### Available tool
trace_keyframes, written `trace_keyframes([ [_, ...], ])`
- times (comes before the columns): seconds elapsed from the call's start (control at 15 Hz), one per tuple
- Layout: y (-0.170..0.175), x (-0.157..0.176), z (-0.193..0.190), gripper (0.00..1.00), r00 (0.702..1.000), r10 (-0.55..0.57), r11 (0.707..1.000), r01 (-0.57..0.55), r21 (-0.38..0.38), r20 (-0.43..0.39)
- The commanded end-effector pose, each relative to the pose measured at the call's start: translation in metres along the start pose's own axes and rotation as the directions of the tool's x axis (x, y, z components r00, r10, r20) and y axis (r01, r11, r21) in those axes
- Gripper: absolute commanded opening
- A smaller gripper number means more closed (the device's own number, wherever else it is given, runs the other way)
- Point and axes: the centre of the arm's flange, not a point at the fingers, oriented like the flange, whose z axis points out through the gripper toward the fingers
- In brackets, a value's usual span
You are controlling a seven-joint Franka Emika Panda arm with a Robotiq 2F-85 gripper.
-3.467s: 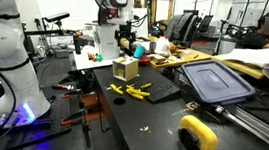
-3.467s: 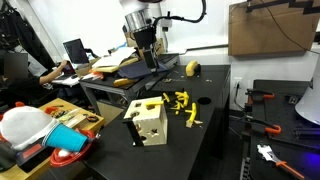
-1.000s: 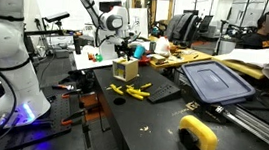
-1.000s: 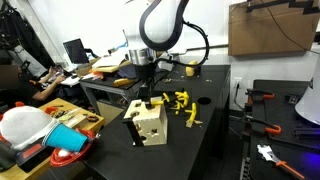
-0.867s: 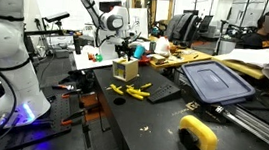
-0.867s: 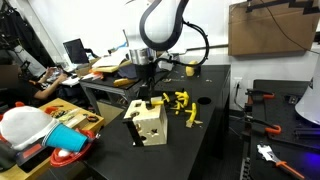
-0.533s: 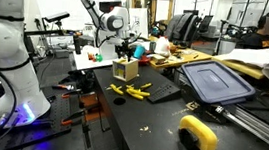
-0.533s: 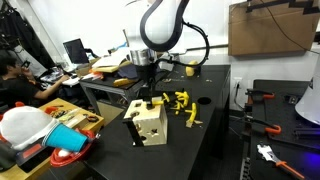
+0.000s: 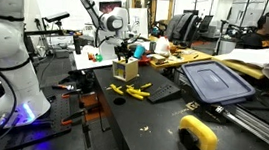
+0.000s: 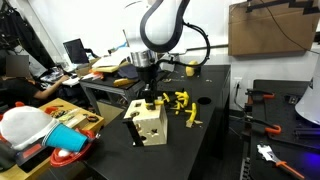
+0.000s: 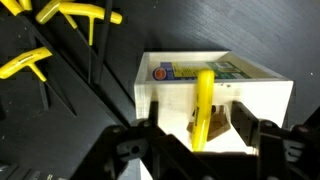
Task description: Remove the hammer from the box and put it on the hammer holder first position
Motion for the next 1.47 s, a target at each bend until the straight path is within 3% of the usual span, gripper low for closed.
trace_keyframes([
  [0.0,-0.006,0.002,-0.002,0.43,1.000,-0.010,1.000,0.010,-0.005,0.025],
  [0.4,-0.006,0.005,-0.010,0.01,1.000,-0.008,1.000,0.008,-0.012,0.013],
  [1.13,-0.004,0.001,-0.019,0.04,1.000,-0.006,0.999,0.006,-0.042,-0.005],
  [1.2,-0.003,0.001,-0.019,0.41,1.000,-0.007,0.999,0.007,-0.048,-0.004],
  [1.27,-0.003,0.000,-0.020,0.42,1.000,-0.009,0.998,0.008,-0.057,-0.007],
  [1.4,-0.003,-0.002,-0.022,0.55,1.000,-0.013,0.997,0.013,-0.072,-0.010],
])
